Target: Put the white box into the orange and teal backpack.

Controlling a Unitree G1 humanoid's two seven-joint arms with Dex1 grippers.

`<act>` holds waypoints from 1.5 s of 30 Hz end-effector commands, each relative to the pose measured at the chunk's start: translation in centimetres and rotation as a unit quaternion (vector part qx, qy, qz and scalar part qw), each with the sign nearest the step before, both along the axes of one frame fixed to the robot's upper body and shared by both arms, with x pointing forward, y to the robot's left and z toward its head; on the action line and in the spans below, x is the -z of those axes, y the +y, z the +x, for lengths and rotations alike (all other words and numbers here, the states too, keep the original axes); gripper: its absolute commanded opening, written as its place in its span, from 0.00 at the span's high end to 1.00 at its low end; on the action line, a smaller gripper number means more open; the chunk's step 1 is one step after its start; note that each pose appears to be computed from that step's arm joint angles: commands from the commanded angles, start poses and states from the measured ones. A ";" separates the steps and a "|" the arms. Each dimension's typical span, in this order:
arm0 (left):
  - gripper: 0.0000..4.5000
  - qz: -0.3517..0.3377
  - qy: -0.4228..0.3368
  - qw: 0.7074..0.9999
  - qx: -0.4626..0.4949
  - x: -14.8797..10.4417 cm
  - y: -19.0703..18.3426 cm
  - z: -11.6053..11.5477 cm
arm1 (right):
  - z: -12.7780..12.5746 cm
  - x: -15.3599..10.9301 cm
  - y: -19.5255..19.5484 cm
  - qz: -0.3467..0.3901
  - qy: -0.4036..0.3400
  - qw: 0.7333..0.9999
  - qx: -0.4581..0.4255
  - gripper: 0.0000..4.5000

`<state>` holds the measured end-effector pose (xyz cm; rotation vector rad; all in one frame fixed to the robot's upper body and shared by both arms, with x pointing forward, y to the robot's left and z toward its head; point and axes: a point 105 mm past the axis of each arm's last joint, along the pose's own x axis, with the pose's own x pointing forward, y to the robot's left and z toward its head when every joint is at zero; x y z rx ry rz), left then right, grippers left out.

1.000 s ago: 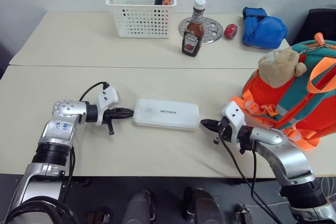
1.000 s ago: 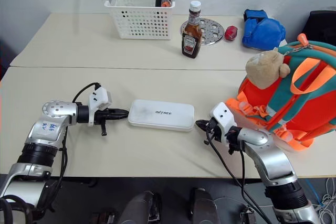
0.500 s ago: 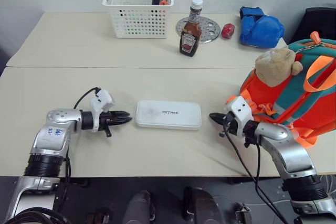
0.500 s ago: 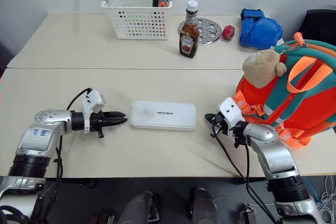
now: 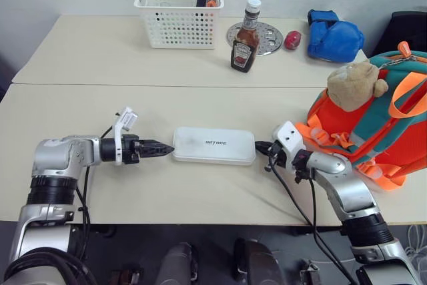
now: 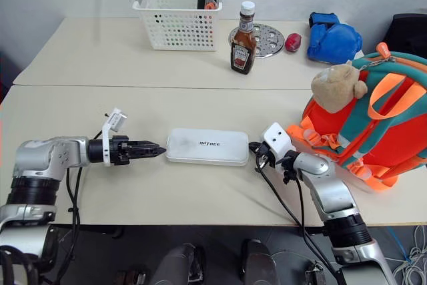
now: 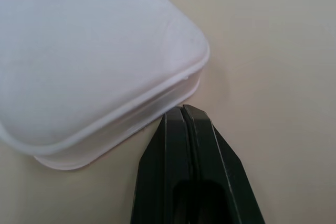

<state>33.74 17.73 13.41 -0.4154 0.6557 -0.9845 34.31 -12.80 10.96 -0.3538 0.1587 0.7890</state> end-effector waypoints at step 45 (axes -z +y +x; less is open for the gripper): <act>0.70 -0.128 -0.204 0.948 0.207 -9.8 -4.1 -10.3 | -13.7 -7.4 -17.1 0.217 0.004 0.943 0.252 0.04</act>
